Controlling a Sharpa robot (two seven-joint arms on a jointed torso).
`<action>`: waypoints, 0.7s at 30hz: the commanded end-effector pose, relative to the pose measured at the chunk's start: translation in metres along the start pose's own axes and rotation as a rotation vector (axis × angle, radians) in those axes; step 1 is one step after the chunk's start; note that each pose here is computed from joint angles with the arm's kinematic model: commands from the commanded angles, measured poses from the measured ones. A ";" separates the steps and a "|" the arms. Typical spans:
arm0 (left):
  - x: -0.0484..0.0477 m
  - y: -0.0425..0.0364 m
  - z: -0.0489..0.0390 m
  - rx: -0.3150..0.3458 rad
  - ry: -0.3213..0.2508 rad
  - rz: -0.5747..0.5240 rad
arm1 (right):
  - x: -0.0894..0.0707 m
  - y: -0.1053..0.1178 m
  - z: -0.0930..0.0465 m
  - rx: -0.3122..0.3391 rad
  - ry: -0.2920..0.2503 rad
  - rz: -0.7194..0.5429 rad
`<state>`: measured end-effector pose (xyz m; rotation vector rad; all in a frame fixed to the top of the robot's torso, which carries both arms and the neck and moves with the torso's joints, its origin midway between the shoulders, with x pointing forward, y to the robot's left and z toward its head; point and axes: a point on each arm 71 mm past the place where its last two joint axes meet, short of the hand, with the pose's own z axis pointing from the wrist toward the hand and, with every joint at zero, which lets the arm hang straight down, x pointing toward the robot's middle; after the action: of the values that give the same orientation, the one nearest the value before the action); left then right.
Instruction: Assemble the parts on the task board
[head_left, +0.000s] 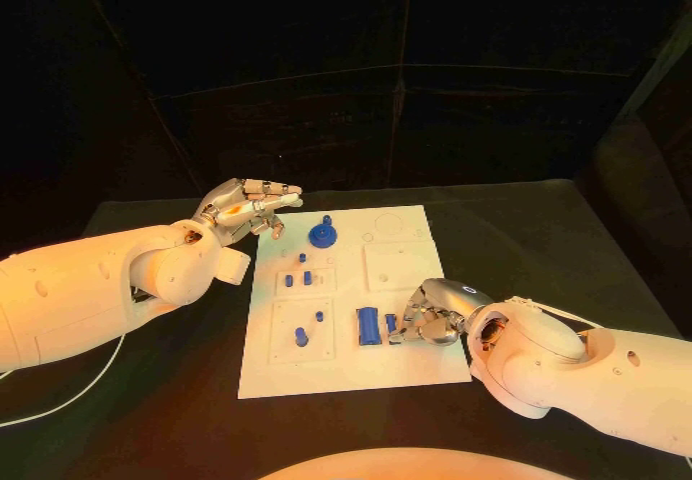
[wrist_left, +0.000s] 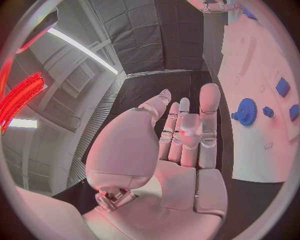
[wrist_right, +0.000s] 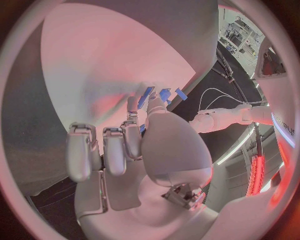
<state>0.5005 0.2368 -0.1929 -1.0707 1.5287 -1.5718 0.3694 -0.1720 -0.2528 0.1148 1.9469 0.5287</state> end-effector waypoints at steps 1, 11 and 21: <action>0.0013 -0.0011 0.0000 0.005 0.011 -0.007 | 0.002 0.001 0.002 -0.015 0.020 -0.017; 0.0004 -0.0011 -0.0003 0.005 0.009 -0.006 | -0.002 0.005 -0.002 -0.050 -0.023 0.010; -0.0025 -0.0011 -0.0029 0.006 0.000 -0.004 | -0.013 -0.007 -0.008 -0.182 -0.049 0.285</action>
<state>0.4996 0.2407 -0.1931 -1.0744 1.5260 -1.5658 0.3678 -0.1867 -0.2474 0.1716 1.8977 0.6574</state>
